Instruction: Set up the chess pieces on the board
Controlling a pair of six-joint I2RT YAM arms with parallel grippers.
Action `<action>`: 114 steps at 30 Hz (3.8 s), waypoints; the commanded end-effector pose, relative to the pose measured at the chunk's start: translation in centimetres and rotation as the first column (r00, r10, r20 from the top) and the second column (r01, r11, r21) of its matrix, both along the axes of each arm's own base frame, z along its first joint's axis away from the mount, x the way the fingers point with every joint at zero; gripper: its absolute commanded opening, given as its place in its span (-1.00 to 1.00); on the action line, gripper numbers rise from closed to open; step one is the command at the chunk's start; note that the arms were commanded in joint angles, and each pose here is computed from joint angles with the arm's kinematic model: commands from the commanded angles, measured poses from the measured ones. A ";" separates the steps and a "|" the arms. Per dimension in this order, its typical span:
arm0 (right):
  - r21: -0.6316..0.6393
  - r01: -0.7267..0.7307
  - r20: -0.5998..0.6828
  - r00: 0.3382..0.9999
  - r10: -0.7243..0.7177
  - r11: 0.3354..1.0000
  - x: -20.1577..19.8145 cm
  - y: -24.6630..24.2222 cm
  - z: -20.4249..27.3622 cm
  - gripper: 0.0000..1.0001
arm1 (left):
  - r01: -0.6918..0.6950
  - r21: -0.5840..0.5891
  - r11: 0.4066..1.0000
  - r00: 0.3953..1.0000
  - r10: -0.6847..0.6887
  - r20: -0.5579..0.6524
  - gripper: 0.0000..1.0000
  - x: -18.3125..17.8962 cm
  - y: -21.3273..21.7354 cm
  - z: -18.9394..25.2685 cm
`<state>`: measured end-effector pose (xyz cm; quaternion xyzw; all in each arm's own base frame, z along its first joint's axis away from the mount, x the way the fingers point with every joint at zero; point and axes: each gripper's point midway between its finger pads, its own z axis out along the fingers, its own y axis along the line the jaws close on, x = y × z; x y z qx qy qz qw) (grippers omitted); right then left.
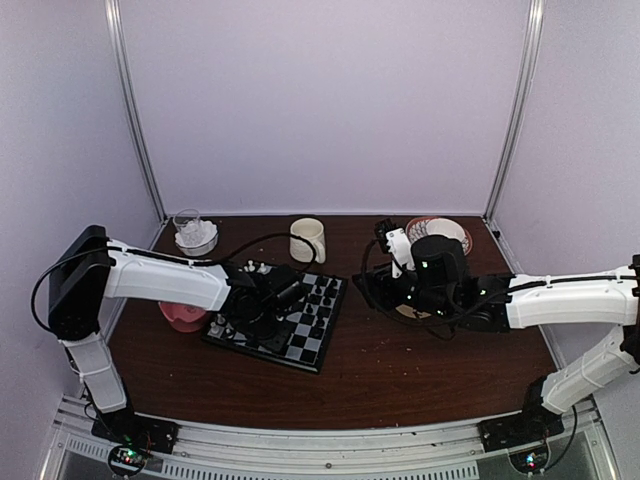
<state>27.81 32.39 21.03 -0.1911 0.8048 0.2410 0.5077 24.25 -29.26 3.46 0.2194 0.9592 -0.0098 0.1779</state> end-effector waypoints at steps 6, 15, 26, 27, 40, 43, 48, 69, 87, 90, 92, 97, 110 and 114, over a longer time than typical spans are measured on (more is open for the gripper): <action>0.026 -0.011 0.009 1.000 0.011 1.000 0.2 0.5 1.0 0.13 | -0.021 -0.007 1.000 0.999 0.022 0.032 -0.34 1.6 -0.8 0.4; 0.026 -0.014 0.009 1.000 0.014 1.000 0.1 0.4 1.2 0.14 | -0.035 0.016 0.999 0.999 0.035 0.027 -0.49 1.4 -0.1 0.1; 0.030 -0.034 -0.012 0.999 0.034 0.999 0.0 1.0 0.7 0.13 | -0.027 0.027 0.999 0.998 0.026 0.049 -0.67 1.3 0.8 0.5; 0.032 -0.039 -0.018 0.999 0.039 0.999 0.0 1.2 0.7 0.13 | -0.024 0.018 1.000 0.998 0.023 0.056 -0.68 1.3 0.8 0.5; 0.239 -0.159 -0.282 0.932 0.225 0.958 -0.2 5.4 -2.1 0.11 | 0.076 -0.120 0.990 0.973 -0.047 0.226 -0.67 2.0 0.2 2.3; 0.270 -0.173 -0.346 0.901 0.263 0.947 0.0 6.3 -3.3 0.08 | 0.115 -0.154 0.981 0.958 -0.069 0.279 -0.68 2.0 0.1 3.1; 0.298 -0.214 -0.375 0.870 0.320 0.930 -0.5 7.4 -3.2 0.07 | 0.222 -0.234 0.947 0.925 -0.129 0.357 -0.68 1.4 -0.7 4.7; 0.326 -0.336 -0.547 0.696 0.466 0.884 -3.5 12.4 -5.3 -0.11 | 0.519 -0.310 0.797 0.760 -0.264 0.594 -0.69 -1.5 -1.1 8.0; 0.398 -0.341 -0.610 0.595 0.523 0.852 -5.3 14.7 -6.2 -0.11 | 0.650 -0.325 0.688 0.679 -0.333 0.654 -0.68 -3.5 -2.2 8.9; 0.410 -0.337 -0.611 0.588 0.530 0.848 -5.4 15.0 -6.1 -0.16 | 0.667 -0.323 0.671 0.667 -0.347 0.659 -0.67 -3.8 -2.4 9.0; 0.416 -0.332 -0.618 0.579 0.531 0.846 -5.4 15.1 -6.3 -0.18 | 0.673 -0.321 0.667 0.662 -0.347 0.665 -0.67 -3.8 -2.5 9.2; 0.426 -0.326 -0.628 0.565 0.535 0.844 -5.4 15.4 -6.6 -0.23 | 0.685 -0.317 0.657 0.650 -0.353 0.673 -0.67 -4.0 -2.5 9.2; 0.478 -0.321 -0.635 0.516 0.574 0.817 -6.0 16.0 -6.6 -0.39 | 0.687 -0.310 0.658 0.641 -0.346 0.685 -0.68 -3.9 -2.4 9.6; 0.484 -0.323 -0.636 0.508 0.580 0.813 -6.2 16.2 -6.7 -0.42 | 0.688 -0.311 0.656 0.639 -0.344 0.688 -0.67 -3.9 -2.4 9.7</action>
